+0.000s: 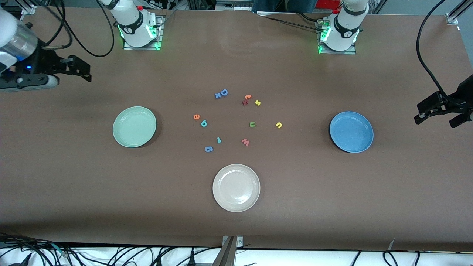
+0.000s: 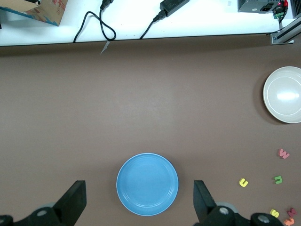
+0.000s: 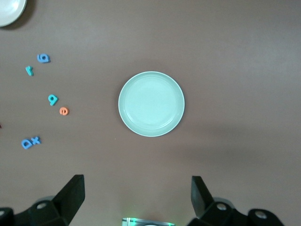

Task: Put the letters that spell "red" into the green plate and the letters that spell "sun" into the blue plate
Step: 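Move the right gripper over the cyan 9 letter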

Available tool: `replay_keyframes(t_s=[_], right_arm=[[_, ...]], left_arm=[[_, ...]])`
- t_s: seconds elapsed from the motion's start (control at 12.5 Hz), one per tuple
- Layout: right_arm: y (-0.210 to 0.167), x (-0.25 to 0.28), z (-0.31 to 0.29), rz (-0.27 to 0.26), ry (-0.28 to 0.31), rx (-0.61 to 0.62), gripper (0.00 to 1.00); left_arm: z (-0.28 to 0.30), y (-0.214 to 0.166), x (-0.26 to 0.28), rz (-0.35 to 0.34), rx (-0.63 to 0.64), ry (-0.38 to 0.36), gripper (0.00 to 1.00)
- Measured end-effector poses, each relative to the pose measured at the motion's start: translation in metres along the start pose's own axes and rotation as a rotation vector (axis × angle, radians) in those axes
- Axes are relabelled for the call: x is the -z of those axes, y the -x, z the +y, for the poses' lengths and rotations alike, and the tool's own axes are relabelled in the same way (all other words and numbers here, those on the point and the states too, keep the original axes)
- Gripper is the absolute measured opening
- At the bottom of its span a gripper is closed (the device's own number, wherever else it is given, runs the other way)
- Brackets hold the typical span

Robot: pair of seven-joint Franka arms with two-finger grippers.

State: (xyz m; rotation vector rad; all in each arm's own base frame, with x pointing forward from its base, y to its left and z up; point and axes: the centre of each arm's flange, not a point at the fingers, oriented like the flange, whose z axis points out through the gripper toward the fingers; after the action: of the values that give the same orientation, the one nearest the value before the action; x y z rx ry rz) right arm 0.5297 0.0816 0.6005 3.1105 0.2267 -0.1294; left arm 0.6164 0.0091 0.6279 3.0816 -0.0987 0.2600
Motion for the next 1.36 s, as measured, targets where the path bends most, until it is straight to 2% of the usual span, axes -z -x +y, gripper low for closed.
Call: replay_keyframes(t_s=[0.24, 0.48, 0.88, 1.36], right_arm=[[-0.005, -0.016, -0.031, -0.040, 0.014, 0.023, 1.00], [-0.027, -0.059, -0.077, -0.089, 0.011, 0.045, 1.00], [-0.051, -0.138, -0.192, -0.100, 0.016, -0.075, 1.00], [-0.058, -0.223, -0.234, -0.055, -0.016, -0.072, 1.00]], left_arm=[[0.000, 0.000, 0.000, 0.000, 0.000, 0.000, 1.00], [0.000, 0.000, 0.000, 0.000, 0.000, 0.000, 1.00], [0.000, 0.000, 0.000, 0.000, 0.000, 0.000, 1.00], [0.001, 0.001, 0.000, -0.005, -0.002, 0.001, 1.00]])
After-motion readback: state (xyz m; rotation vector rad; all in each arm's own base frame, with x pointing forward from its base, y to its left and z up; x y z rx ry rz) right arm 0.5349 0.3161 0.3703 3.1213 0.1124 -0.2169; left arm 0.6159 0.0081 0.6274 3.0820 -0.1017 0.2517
